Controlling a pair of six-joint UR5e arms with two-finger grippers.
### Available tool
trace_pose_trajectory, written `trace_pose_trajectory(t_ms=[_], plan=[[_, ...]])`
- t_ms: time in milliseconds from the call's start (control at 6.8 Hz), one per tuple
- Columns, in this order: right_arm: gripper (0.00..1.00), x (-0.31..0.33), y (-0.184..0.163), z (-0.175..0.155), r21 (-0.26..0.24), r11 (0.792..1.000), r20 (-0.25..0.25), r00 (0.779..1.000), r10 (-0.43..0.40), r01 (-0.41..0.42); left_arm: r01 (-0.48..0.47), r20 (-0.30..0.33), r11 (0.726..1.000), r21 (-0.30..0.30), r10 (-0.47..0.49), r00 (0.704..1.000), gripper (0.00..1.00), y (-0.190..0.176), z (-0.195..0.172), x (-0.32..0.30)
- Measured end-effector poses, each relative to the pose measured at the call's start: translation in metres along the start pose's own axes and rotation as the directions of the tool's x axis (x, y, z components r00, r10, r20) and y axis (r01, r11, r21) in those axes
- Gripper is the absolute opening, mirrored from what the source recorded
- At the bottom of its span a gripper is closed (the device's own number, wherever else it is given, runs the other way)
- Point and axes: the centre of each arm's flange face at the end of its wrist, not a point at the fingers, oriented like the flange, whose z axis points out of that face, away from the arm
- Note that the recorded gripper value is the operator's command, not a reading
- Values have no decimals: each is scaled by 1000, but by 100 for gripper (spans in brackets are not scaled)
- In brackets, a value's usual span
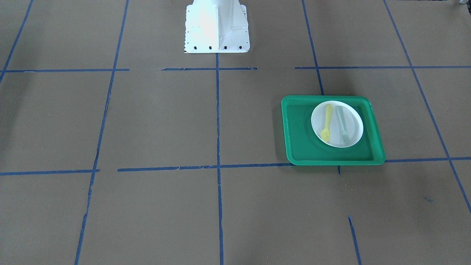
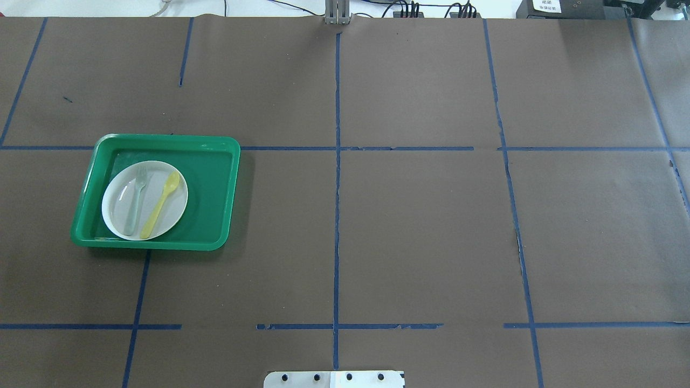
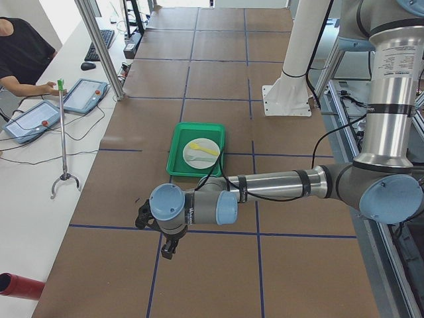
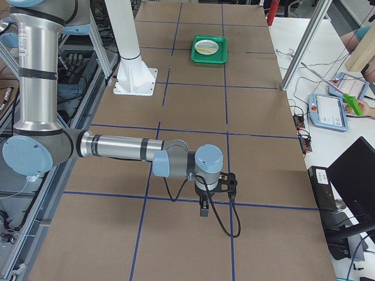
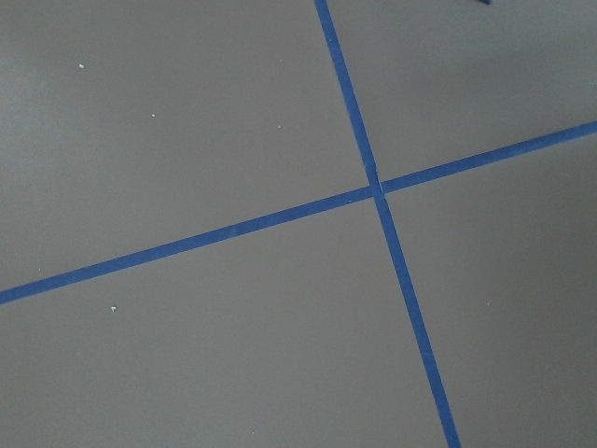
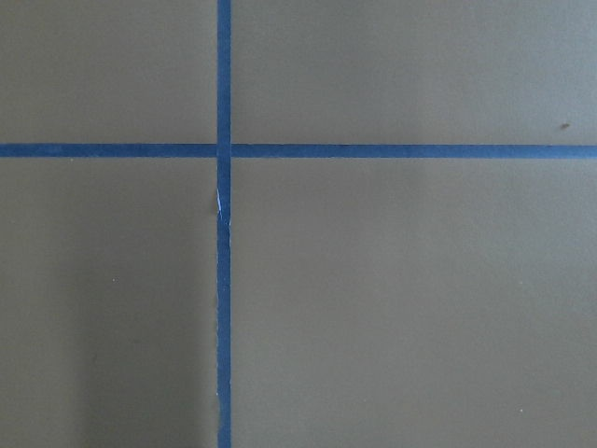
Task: Place spoon
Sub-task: 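Move the left gripper over the yellow spoon on the white plate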
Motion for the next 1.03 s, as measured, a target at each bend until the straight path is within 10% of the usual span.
trace_pose_trajectory(t_ms=[1029], plan=[[100,0,0,0,0,1000,0,1000,0,0,96,16,995,6,-96,995,100,10,-5,16]])
